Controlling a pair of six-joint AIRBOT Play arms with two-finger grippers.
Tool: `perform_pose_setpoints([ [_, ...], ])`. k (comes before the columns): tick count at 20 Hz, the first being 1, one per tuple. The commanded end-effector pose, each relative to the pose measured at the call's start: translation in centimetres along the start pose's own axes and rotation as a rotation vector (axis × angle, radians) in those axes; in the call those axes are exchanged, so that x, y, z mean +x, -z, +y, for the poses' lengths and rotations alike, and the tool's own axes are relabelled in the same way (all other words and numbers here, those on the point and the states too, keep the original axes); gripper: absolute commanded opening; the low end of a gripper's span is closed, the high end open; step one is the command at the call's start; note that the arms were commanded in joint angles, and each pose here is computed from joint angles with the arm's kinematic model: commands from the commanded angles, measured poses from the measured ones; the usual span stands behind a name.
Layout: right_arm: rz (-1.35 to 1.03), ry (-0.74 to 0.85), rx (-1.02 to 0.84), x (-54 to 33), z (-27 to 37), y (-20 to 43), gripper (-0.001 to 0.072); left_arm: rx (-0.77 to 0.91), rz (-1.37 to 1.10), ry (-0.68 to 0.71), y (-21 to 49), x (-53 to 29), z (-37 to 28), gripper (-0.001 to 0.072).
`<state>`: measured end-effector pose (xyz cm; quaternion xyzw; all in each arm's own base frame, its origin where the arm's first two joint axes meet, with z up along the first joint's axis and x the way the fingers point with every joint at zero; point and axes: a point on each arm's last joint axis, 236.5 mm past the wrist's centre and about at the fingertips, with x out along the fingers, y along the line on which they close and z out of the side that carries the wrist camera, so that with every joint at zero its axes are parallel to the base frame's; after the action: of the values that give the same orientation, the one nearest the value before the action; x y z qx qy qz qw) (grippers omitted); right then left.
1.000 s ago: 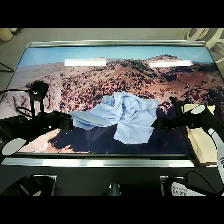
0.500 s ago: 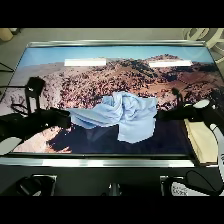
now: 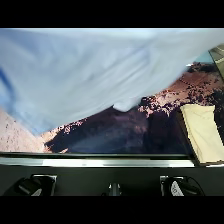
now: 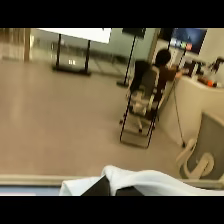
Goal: Fold the shirts.
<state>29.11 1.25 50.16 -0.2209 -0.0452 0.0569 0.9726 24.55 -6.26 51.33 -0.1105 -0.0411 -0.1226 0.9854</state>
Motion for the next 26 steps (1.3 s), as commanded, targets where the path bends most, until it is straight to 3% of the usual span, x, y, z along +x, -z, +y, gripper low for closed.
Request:
perform_pose_setpoints([
  [1,-0.216,0.237,-0.144,-11.0,-1.6,-9.1,0.0023,0.020,-0.131,0.010,-5.2,-3.8,0.0,0.0020],
  [6,-0.170,0.260,-0.162,-10.1,-2.6,-7.9,0.0023,0.049,-0.096,0.000,-4.2,-2.5,0.0,0.0019],
  [9,0.048,0.166,-0.147,-6.0,-2.3,-1.9,0.0023,0.083,0.059,-0.076,-0.1,0.7,1.5,0.0019],
  [11,0.269,0.053,-0.091,-2.4,-1.4,4.7,0.0024,0.154,0.283,-0.177,5.9,4.1,3.6,0.0019],
  [14,0.688,-0.262,0.061,2.2,3.2,17.9,0.0022,0.295,0.672,-0.231,17.7,9.6,5.4,0.0020],
  [19,1.067,-0.613,0.177,9.4,13.8,35.1,0.0022,0.396,1.169,-0.295,38.7,14.9,9.6,0.0019],
  [22,1.028,-0.622,0.137,15.5,18.2,39.6,0.0024,0.391,1.318,-0.332,45.8,16.1,12.4,0.0020],
  [26,0.848,-0.407,0.207,23.0,17.3,40.7,0.0023,0.342,1.299,-0.298,49.3,18.5,13.6,0.0019],
])
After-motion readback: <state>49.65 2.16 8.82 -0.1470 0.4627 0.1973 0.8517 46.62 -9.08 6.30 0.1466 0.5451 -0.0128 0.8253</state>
